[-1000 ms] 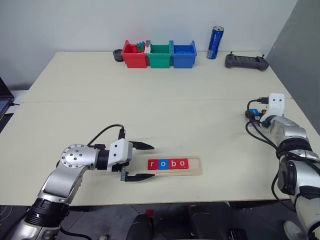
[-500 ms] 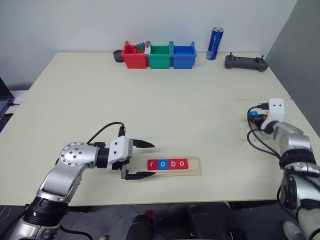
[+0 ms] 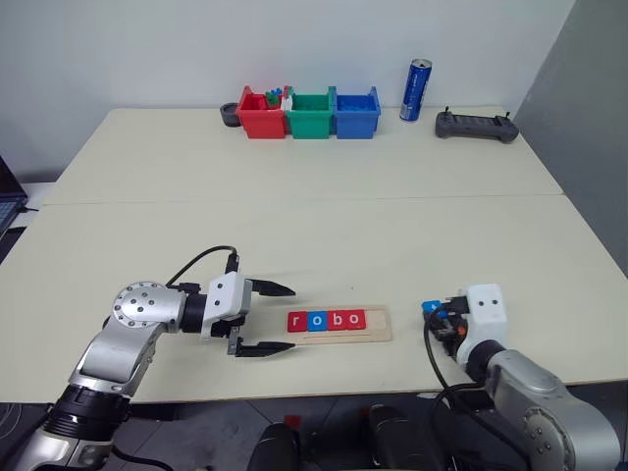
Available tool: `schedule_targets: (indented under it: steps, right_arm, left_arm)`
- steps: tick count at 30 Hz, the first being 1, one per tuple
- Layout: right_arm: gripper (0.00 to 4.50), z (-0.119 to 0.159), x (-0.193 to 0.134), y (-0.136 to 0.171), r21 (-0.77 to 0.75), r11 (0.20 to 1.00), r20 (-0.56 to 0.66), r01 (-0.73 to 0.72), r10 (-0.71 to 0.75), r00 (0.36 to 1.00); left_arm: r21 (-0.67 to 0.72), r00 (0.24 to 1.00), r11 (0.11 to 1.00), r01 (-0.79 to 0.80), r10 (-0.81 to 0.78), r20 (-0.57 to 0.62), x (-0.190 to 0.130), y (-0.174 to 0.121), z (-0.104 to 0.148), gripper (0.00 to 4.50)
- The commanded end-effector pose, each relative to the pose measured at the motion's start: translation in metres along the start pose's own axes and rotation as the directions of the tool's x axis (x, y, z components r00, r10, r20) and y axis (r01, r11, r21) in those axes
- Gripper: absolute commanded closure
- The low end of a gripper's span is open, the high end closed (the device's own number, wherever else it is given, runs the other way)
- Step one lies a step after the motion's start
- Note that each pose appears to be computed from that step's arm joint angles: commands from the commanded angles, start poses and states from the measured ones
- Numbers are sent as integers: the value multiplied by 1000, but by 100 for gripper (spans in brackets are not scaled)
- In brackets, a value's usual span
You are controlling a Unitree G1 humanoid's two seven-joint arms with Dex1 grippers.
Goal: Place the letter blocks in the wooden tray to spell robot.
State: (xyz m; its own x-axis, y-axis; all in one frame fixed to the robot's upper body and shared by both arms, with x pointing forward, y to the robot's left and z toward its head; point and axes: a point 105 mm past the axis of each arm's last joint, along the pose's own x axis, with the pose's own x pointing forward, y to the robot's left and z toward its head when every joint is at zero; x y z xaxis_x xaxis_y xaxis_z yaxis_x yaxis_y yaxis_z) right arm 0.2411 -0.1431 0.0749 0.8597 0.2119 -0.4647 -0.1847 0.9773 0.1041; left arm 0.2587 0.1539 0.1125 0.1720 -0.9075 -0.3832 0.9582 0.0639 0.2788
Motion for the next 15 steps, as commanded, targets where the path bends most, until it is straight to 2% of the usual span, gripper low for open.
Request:
schedule_targets:
  steps: [1, 4, 7, 12, 13, 15]
  right_arm:
    - [304, -12, -1, 12, 42, 999, -48, -19, 21, 999]
    - [304, -11, 1, 14, 84, 996, -32, -2, 5, 999]
    - [201, 1, 1, 21, 99, 995, 29, -25, 22, 999]
    - [18, 38, -3, 21, -30, 999, 179, -45, 50, 983]
    - [4, 48, -3, 18, -84, 996, 213, -35, 52, 976]
    - [4, 58, -3, 14, -154, 988, 247, -22, 60, 967]
  left_arm:
    - [49, 1000, 999, 9, -9, 11, -1, 1, 4, 0]
    - [53, 1000, 999, 8, -9, 11, -1, 0, 3, 0]
    - [55, 1000, 998, 5, -6, 12, -2, -1, 2, 0]
    - [58, 1000, 998, 0, -1, 14, -3, 0, 5, 0]
    - [58, 1000, 998, -3, 2, 15, -3, 0, 6, 0]
    - [58, 1000, 998, -6, 5, 16, -3, 1, 6, 0]
